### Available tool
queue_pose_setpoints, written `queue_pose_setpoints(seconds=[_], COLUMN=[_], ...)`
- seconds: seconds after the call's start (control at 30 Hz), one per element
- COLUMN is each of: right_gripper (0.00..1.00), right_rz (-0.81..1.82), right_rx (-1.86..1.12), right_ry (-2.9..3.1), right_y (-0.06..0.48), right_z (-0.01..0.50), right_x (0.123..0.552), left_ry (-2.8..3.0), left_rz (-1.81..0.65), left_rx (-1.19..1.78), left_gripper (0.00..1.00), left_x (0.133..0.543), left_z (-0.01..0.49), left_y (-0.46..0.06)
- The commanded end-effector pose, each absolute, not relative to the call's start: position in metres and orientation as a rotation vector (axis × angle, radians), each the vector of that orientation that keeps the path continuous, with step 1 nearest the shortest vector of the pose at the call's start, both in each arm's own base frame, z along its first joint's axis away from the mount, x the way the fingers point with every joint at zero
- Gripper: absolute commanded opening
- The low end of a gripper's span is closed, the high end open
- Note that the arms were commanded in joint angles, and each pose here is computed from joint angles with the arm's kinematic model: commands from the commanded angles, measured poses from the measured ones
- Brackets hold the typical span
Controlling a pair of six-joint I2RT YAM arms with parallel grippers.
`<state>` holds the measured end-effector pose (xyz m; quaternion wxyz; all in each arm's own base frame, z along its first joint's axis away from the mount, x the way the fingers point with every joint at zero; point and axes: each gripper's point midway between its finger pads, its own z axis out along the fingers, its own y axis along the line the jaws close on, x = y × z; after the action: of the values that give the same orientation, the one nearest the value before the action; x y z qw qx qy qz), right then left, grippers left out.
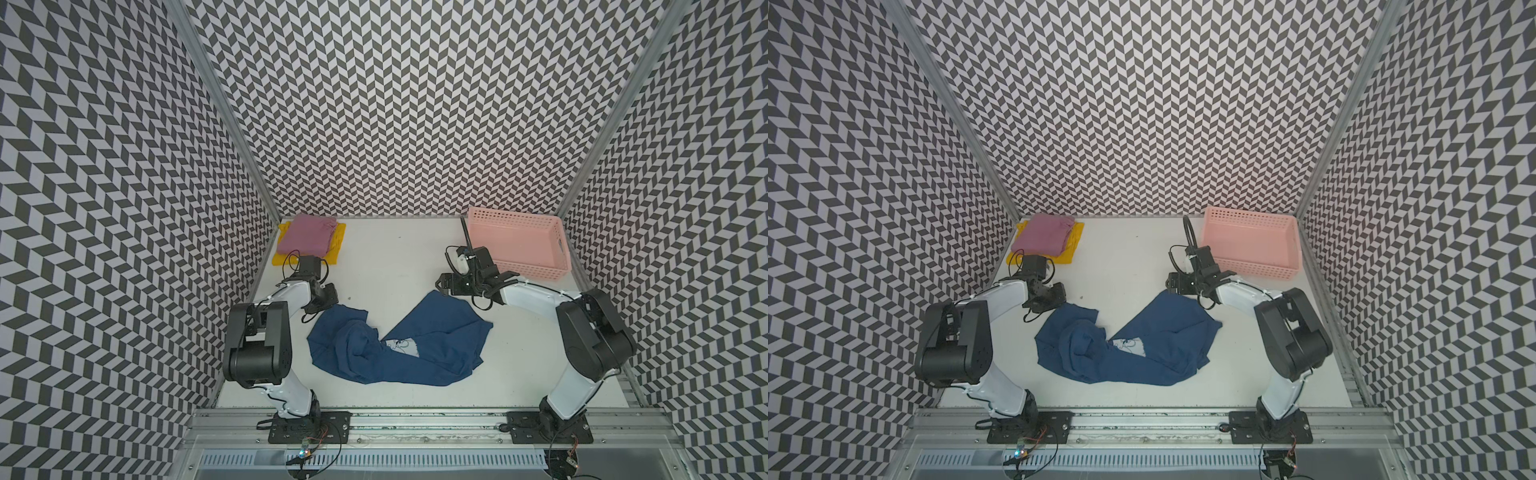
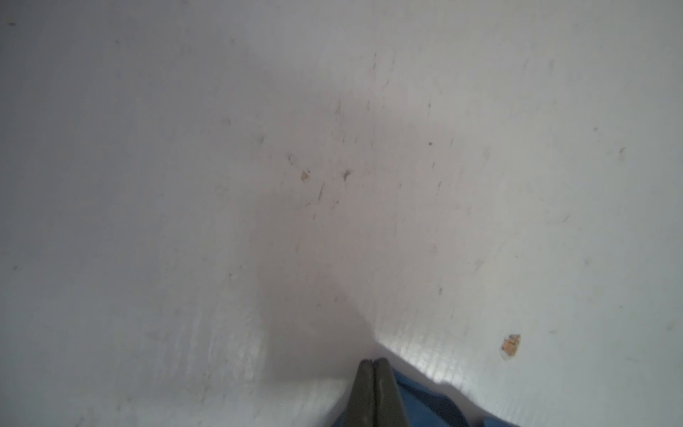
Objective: Fold and stack t-shirts
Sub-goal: Flatten out the T-shirt at the center of the board.
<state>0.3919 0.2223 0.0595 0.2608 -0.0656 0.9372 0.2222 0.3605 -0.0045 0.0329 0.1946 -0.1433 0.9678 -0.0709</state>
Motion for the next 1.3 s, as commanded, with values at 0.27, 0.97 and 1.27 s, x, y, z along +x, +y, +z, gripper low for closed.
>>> queue_pose_setpoints(seconds=[0.27,0.97,1.27], right_gripper=[0.87,0.0,0.0], right_rz=[0.676,0.678,0.622], right_rx=[-0.242,-0.271,-0.237], right_ry=[2.627,2.345,2.021], right_y=[0.236,0.241,0.216], right_z=[0.025,0.145,0.278], right_x=[0.386,0.416,0.403], left_ry=[2.586,2.371,1.816], left_rz=[-0.308,-0.361,-0.408], left_rx=[-0.332,-0.326,-0.3], left_gripper=[0.0,0.0,0.0], left_x=[0.375,0.386,0.373], left_z=[0.074,0.152,0.353], left_y=[-0.021,-0.024,-0.017])
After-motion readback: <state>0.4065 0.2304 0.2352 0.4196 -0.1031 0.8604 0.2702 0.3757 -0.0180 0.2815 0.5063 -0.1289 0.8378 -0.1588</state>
